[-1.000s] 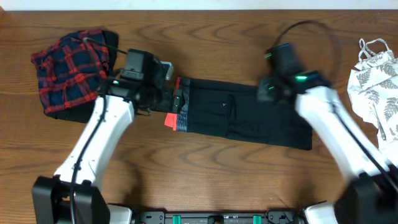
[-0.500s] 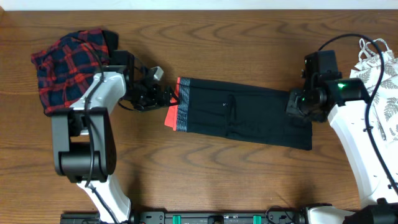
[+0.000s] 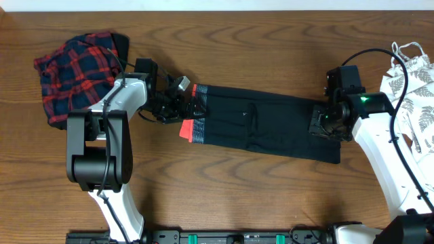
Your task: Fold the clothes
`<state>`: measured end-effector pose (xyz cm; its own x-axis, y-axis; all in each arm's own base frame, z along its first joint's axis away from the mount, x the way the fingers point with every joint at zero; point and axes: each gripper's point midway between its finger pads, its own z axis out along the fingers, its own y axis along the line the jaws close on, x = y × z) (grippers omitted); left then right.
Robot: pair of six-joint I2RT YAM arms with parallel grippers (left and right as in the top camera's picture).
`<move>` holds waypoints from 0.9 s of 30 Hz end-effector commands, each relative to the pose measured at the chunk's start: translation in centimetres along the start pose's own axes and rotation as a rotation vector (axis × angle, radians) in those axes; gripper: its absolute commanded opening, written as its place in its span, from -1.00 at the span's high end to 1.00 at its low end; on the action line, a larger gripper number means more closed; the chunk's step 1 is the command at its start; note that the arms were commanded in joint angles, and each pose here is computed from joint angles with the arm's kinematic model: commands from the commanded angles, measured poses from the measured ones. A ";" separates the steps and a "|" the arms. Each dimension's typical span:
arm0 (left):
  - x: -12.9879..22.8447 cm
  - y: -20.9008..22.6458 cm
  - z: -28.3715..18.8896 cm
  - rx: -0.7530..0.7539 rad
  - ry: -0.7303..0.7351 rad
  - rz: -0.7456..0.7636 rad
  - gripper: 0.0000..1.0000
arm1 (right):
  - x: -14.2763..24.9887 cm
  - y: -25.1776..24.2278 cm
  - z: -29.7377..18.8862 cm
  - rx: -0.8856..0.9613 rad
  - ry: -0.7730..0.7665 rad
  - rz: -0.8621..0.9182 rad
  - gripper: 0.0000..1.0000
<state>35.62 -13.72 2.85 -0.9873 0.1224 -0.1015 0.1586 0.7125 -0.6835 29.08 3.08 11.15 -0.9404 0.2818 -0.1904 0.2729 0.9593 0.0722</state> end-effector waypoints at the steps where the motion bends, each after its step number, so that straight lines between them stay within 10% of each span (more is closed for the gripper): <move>1: -0.3 1.0 0.0 -0.052 0.005 0.025 -0.85 | 0.0 -0.1 0.2 -0.002 0.002 -0.007 0.28; 18: 3.7 0.9 4.8 0.027 0.189 -0.101 -0.78 | -0.1 -0.1 0.2 -0.003 0.000 -0.006 0.30; 27: 4.4 0.5 4.9 0.028 0.216 -0.109 0.07 | -0.1 -0.1 0.2 -0.003 0.000 -0.007 0.31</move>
<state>32.52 -17.37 1.24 -0.9803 0.1859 0.0661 0.0721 0.6497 -0.7568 29.15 3.10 11.12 -0.9398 0.2819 -0.1933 0.2726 0.9593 0.0738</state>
